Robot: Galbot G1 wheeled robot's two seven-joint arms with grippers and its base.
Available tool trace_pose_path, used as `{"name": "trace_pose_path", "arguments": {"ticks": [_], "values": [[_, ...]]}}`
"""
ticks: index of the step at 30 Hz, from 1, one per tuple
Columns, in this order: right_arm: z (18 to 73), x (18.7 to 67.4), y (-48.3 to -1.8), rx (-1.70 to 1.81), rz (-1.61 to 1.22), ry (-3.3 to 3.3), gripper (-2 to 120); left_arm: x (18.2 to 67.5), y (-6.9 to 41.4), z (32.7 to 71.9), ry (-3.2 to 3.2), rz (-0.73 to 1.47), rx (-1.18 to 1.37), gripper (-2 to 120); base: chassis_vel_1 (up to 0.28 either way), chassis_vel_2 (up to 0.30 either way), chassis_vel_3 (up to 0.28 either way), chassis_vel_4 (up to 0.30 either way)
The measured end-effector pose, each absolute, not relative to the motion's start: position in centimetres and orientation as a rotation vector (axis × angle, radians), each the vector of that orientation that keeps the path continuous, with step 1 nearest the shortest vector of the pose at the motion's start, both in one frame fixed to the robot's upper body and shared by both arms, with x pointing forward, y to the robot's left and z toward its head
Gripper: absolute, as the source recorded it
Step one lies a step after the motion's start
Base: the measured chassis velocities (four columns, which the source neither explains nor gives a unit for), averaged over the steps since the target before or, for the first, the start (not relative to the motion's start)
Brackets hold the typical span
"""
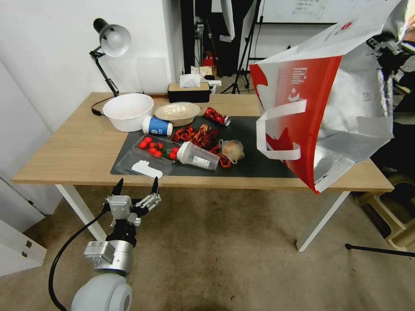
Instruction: Pick up the food delivery bag from the floor and place it on the table.
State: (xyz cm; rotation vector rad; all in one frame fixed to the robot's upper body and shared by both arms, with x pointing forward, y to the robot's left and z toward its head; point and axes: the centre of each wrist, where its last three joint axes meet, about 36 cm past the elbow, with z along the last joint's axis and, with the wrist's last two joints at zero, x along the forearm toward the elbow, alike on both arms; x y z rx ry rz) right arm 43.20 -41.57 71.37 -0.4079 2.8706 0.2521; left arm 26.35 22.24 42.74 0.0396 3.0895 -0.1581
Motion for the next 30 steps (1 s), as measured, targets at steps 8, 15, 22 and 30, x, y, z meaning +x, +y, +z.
{"name": "trace_pose_path", "arguments": {"ticks": [8, 15, 22, 30], "values": [[71.4, 43.2, -41.5, -0.39, 0.253, 2.882, 0, 26.4, 22.3, 42.7, 3.089, -0.156, 0.04, 100, 0.0, 0.0, 0.0, 0.0], [71.4, 43.2, -41.6, -0.338, 0.269, 2.908, 0, 26.4, 22.2, 42.6, 3.09, -0.161, 0.041, 100, 0.0, 0.0, 0.0, 0.0], [70.1, 43.5, -40.7, -0.232, 0.314, 2.981, 0, 26.3, 22.2, 42.6, 3.092, -0.159, 0.042, 100, 0.0, 0.0, 0.0, 0.0], [70.8, 44.5, -39.6, -0.053, 0.373, 3.077, 0, 26.2, 22.2, 42.6, 3.088, -0.156, 0.036, 100, 0.0, 0.0, 0.0, 0.0]]}}
